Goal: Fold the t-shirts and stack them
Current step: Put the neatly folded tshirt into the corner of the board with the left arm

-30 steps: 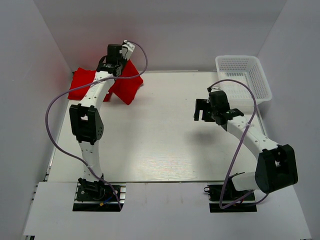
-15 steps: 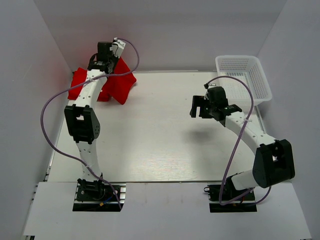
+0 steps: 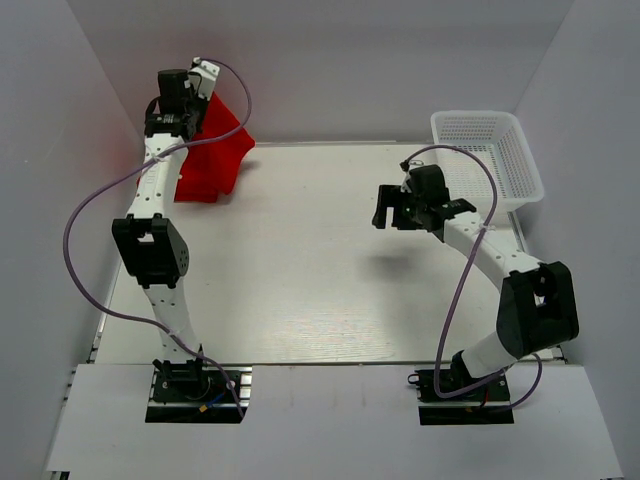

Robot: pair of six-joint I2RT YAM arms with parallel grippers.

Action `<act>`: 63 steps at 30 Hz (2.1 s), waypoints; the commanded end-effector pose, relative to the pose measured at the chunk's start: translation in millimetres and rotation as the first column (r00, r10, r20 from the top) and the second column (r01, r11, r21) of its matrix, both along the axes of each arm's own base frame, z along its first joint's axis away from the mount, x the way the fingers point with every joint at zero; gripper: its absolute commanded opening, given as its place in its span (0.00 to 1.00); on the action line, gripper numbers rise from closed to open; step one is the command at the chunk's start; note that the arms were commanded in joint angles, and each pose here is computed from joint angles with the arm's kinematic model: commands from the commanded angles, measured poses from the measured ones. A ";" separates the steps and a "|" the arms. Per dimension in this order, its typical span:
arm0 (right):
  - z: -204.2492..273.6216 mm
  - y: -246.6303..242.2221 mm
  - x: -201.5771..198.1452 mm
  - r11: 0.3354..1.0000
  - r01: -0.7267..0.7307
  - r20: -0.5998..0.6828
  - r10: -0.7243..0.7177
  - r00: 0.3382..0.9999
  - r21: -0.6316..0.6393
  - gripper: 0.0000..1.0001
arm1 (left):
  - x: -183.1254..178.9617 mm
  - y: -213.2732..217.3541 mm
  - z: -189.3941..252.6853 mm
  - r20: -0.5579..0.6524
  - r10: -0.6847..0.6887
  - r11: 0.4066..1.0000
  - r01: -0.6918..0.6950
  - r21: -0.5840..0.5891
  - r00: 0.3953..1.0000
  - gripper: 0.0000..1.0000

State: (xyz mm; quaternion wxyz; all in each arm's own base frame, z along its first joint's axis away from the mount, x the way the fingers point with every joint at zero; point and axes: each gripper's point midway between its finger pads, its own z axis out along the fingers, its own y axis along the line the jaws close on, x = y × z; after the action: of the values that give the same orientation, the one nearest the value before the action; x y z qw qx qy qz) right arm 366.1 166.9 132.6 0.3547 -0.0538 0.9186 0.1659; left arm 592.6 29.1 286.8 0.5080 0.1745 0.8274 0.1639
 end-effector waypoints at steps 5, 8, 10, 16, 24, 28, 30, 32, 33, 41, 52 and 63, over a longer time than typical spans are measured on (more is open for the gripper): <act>13.6 10.8 12.7 0.999 -0.020 0.021 0.019 1.000 0.029 0.91 | -21.5 11.3 95.2 0.191 -0.022 0.998 0.032 -0.048 0.981 0.00; 12.2 11.1 14.2 1.000 -0.019 0.013 0.018 1.000 0.025 0.91 | -17.6 17.9 90.4 0.189 -0.019 0.998 0.032 -0.063 0.982 0.00; 14.0 12.1 15.8 0.999 -0.018 0.017 0.018 1.000 0.027 0.91 | -14.3 28.8 86.0 0.188 -0.001 0.998 0.013 -0.063 0.982 0.00; 11.9 12.7 22.2 1.000 -0.007 0.002 0.007 1.000 0.020 0.91 | 0.1 52.7 71.5 0.184 0.054 0.996 -0.040 -0.077 0.981 0.00; 6.6 19.1 31.7 1.000 -0.013 -0.032 0.014 0.999 0.015 0.91 | 16.1 84.9 33.9 0.153 0.090 0.993 -0.077 -0.086 0.984 0.00; 3.4 19.6 32.6 1.000 -0.006 -0.051 0.006 0.999 0.014 0.91 | 23.8 100.6 13.3 0.138 0.150 0.987 -0.139 -0.083 0.979 0.00; 4.6 18.0 35.4 1.000 -0.001 -0.048 0.001 0.999 0.008 0.91 | 27.3 104.1 7.5 0.136 0.144 0.987 -0.132 -0.088 0.980 0.00; 2.7 19.2 36.5 1.000 -0.001 -0.059 0.001 0.998 0.001 0.91 | 31.5 104.9 -7.7 0.112 0.144 0.987 -0.135 -0.089 0.983 0.00; 6.7 20.0 39.6 1.000 -0.001 -0.052 0.001 0.999 0.005 0.91 | 31.7 110.8 -5.0 0.124 0.153 0.986 -0.143 -0.089 0.980 0.00; -4.2 25.4 44.7 1.000 -0.001 -0.092 0.002 0.996 0.008 0.91 | 36.1 130.9 -33.5 0.090 0.207 0.977 -0.200 -0.076 0.974 0.00; -12.0 27.2 48.2 1.000 0.007 -0.123 -0.006 0.992 0.004 0.91 | 19.8 153.2 -49.8 0.022 0.325 0.943 -0.322 -0.086 0.946 0.00; -21.7 30.1 46.0 1.000 -0.004 -0.155 0.004 0.988 0.002 0.91 | 26.8 171.1 -67.1 0.059 0.397 0.918 -0.395 -0.045 0.916 0.65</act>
State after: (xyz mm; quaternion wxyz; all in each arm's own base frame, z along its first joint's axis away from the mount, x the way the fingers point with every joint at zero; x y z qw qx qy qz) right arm 403.7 190.1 94.0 0.2677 -0.0415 0.9493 0.1592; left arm 618.2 182.9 204.6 0.4767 0.0236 0.8505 0.2211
